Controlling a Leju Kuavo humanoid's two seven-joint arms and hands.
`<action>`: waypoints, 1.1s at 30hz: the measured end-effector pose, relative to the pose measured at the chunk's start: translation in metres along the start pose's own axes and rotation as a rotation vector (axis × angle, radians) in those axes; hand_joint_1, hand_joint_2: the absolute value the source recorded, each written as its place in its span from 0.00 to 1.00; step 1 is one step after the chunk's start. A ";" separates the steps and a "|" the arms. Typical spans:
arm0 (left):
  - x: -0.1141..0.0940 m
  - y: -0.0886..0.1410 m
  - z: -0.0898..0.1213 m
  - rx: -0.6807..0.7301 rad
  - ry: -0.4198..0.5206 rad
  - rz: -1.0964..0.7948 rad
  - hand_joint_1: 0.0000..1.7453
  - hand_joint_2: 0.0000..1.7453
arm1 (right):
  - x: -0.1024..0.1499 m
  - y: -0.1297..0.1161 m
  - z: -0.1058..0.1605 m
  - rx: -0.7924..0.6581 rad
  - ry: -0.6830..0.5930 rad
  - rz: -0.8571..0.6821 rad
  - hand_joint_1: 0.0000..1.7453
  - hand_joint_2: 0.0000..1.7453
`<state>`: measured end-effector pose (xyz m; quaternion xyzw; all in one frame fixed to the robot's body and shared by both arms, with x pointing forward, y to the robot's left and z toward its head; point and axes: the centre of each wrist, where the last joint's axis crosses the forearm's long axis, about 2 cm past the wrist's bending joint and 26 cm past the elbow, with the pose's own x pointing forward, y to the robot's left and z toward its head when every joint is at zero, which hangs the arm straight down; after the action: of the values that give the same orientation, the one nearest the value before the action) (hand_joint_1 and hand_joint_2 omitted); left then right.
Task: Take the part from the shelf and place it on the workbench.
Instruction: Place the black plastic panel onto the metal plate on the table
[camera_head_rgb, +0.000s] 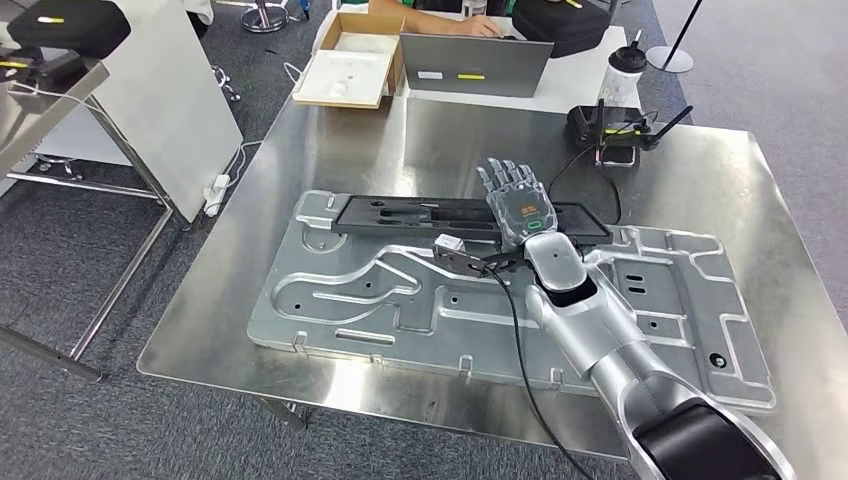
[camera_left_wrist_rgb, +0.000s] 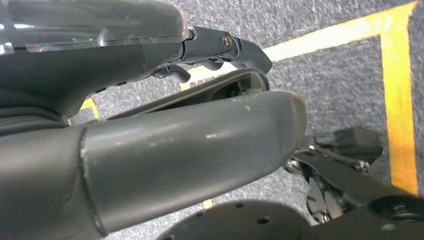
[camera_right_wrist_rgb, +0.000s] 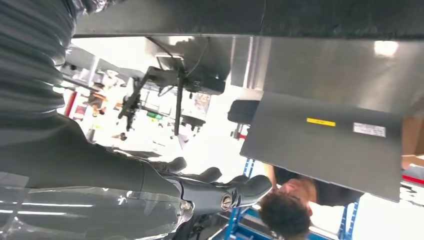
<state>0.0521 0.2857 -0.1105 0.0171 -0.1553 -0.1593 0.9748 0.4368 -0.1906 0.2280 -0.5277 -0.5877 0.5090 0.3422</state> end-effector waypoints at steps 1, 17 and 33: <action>0.000 0.000 0.000 0.000 0.000 0.000 0.00 0.00 | 0.000 0.001 0.000 0.002 -0.001 0.000 0.00 1.00; 0.001 -0.001 0.000 -0.025 -0.017 0.010 0.00 0.00 | -0.011 0.006 0.003 0.025 0.004 -0.004 0.00 1.00; 0.002 -0.003 0.000 -0.037 -0.019 0.016 0.00 0.00 | -0.014 0.006 0.002 0.022 0.007 -0.013 0.00 1.00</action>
<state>0.0528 0.2823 -0.1104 -0.0038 -0.1617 -0.1545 0.9747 0.4393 -0.2051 0.2240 -0.5219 -0.5841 0.5113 0.3535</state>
